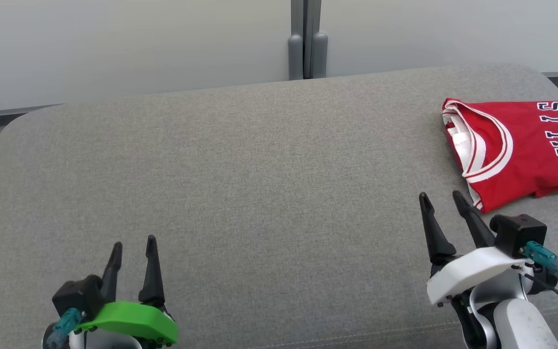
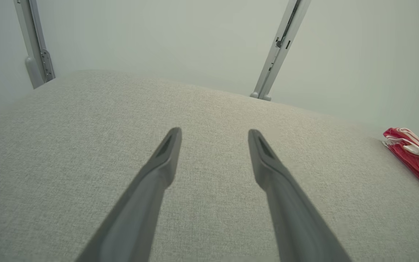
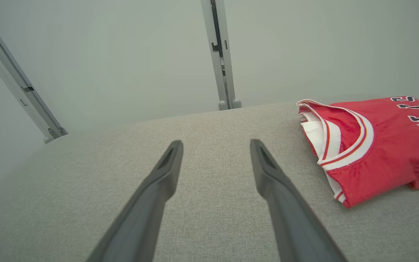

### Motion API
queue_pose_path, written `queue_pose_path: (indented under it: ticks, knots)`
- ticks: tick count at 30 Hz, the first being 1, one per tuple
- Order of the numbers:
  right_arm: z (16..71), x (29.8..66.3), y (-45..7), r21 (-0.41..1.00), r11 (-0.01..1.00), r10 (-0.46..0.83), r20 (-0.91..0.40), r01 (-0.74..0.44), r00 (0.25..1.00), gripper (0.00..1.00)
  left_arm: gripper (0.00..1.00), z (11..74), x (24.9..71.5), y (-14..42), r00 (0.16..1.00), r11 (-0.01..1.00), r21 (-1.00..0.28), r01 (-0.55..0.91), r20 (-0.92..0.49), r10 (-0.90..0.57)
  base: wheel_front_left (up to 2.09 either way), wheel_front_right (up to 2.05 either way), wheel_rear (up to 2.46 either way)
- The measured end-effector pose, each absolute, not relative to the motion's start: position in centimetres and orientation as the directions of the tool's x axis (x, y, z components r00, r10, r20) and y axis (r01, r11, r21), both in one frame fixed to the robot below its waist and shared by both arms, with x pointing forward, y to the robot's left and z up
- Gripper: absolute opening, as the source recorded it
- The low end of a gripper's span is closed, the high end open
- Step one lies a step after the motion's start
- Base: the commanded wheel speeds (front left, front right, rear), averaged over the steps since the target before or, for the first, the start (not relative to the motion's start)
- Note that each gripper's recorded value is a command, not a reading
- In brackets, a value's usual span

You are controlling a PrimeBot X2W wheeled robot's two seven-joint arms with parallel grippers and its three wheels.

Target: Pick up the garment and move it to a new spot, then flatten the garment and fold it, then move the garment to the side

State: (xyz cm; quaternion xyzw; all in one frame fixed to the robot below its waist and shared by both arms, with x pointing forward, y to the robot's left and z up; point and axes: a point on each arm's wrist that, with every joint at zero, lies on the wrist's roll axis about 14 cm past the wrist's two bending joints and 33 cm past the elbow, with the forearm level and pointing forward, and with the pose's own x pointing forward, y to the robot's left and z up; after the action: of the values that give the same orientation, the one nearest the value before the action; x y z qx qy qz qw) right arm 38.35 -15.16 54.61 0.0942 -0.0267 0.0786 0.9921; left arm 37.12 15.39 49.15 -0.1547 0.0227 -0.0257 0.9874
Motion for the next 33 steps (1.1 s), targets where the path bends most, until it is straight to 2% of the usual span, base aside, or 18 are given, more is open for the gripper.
queue_pose_path:
  ticks: [7, 33]
  knots:
    - [51.5, 37.5, -15.2, 0.227, 0.964, 0.145, -0.027, -0.136, 0.989, 0.0, 0.0, 46.8, 36.2, 15.2, 0.992, 0.942, -0.334, 0.01, -0.116, -0.051, 0.0, 0.0, 0.0]
    - [50.6, 38.5, -17.5, 0.608, 0.793, 0.087, -0.06, -0.033, 0.994, 0.0, 0.0, 46.8, 37.6, 16.4, 0.985, 0.748, -0.658, -0.092, -0.169, -0.027, 0.0, 0.0, 0.0]
